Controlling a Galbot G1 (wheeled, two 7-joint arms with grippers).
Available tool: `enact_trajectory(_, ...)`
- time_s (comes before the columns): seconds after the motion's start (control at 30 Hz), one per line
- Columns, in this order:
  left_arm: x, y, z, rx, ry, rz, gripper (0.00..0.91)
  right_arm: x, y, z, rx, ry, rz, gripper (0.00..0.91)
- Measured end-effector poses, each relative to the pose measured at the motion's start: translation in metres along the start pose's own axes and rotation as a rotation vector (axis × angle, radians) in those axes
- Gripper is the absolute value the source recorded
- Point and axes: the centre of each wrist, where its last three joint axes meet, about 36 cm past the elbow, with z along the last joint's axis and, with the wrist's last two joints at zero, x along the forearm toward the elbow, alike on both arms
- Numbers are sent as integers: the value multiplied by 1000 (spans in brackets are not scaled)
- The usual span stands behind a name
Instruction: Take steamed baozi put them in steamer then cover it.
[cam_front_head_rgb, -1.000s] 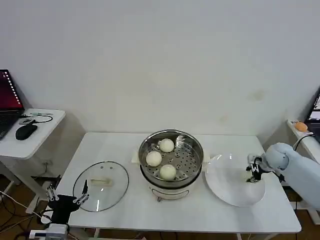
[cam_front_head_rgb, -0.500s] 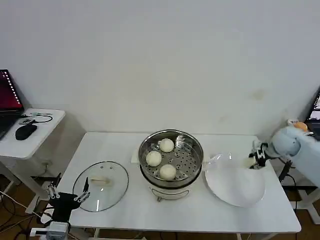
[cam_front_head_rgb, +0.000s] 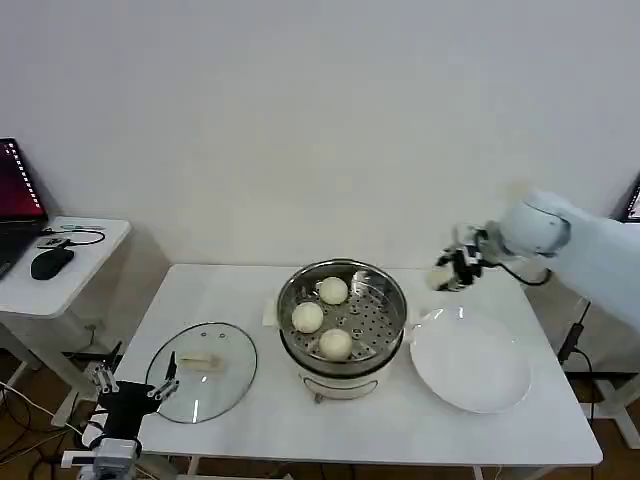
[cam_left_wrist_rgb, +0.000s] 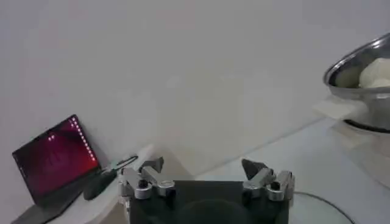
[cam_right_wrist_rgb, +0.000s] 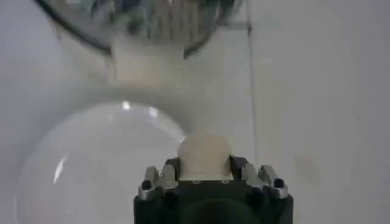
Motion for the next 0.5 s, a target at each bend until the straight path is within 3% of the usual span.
enact_trajectory(0.27,0,1,-1,6,1,-7,907,-22,2,-74,-3,-55,-55,554)
enact_trajectory(0.5,-1,-1,0,9,3,-3,907,-44,7,-97,-41,-25,-95,554)
